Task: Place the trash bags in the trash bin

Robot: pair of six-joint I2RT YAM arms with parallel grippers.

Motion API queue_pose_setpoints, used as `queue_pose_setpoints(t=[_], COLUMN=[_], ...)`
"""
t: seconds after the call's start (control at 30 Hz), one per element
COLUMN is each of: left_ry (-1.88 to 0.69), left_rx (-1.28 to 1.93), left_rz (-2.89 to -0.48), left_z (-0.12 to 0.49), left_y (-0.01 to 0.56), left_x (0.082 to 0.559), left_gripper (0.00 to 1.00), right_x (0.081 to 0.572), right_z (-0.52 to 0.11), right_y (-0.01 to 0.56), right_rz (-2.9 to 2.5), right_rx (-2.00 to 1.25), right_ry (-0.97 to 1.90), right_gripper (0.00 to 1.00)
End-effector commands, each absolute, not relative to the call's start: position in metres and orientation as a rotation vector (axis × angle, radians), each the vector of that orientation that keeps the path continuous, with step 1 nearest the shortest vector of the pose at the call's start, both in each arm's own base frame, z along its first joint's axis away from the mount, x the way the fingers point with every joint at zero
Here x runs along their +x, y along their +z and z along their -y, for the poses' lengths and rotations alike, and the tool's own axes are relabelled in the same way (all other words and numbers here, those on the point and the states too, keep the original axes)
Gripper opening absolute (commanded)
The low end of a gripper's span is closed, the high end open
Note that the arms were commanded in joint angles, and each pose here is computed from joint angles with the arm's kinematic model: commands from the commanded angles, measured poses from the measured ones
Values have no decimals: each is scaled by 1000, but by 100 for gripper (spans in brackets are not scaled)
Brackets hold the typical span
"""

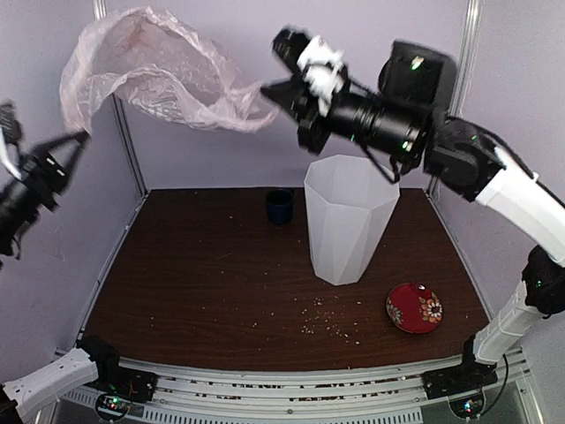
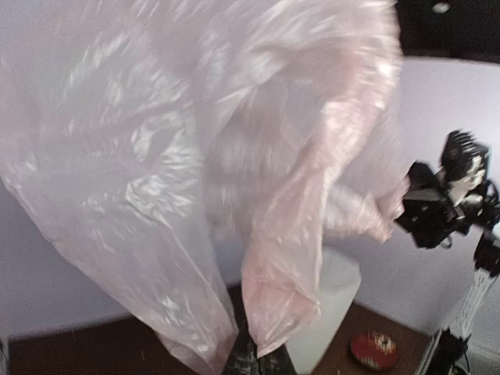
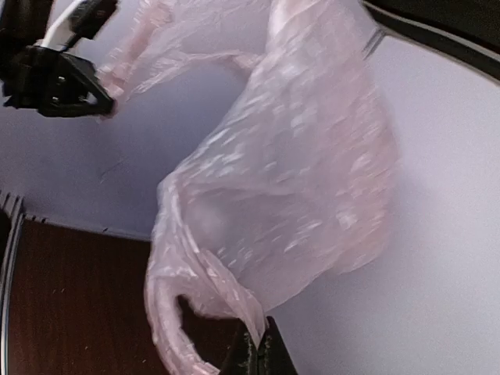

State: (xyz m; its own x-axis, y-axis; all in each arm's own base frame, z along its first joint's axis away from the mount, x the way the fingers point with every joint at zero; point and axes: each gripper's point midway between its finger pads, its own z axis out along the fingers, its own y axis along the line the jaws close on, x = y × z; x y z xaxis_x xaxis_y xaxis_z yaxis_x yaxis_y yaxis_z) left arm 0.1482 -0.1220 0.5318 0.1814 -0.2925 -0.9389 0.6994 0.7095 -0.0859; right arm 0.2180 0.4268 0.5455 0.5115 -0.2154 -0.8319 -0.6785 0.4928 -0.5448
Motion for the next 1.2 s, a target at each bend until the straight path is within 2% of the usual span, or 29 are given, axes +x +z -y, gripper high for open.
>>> queue_pose_setpoints(t=[0.0, 0.03, 0.07, 0.13, 0.27, 0.4, 0.53, 0.63, 0.7, 0.77, 0.87, 0.93, 1.0, 1.07, 1.1, 1.17], left_ry=[-878, -954, -990, -926, -671, -570, -451, -488, -560, -711, -860, -886, -869, -796, -764, -793], left_rx=[389, 380, 373, 365, 336, 314, 198, 182, 191, 220, 290, 336, 334, 319, 320, 359], left_rz=[-2172, -2169, -2106, -1963, -1823, -1683, -1551, -1370, -1268, -1120, -967, -943, -1085, -1423, -1655, -2051], left_z=[154, 157, 157, 145, 117, 112, 101, 104, 109, 111, 111, 109, 117, 137, 148, 164], left_y=[224, 225, 248, 304, 386, 457, 532, 605, 652, 701, 726, 718, 664, 542, 457, 313], left_x=[169, 158, 151, 148, 164, 183, 216, 216, 203, 168, 124, 104, 123, 173, 193, 191], left_gripper=[0, 0, 0, 0, 0, 0, 0, 0, 0, 0, 0, 0, 0, 0, 0, 0], right_x=[168, 156, 150, 151, 176, 210, 274, 306, 297, 268, 227, 209, 200, 203, 206, 190], right_z=[-444, -428, -424, -429, -451, -462, -453, -424, -401, -377, -369, -372, -390, -419, -436, -447], right_y=[174, 141, 134, 160, 270, 372, 472, 558, 614, 666, 684, 672, 631, 547, 477, 327], right_rz=[-1466, -1492, -1489, -1458, -1367, -1274, -1221, -1151, -1061, -969, -913, -923, -956, -1059, -1150, -1303], right_rx=[-1928, -2016, -2042, -1992, -1789, -1548, -1140, -811, -678, -595, -692, -801, -968, -1157, -1293, -1611], right_ry=[327, 300, 289, 314, 401, 459, 296, 174, 166, 210, 307, 375, 408, 425, 412, 371], right_gripper=[0, 0, 0, 0, 0, 0, 0, 0, 0, 0, 0, 0, 0, 0, 0, 0])
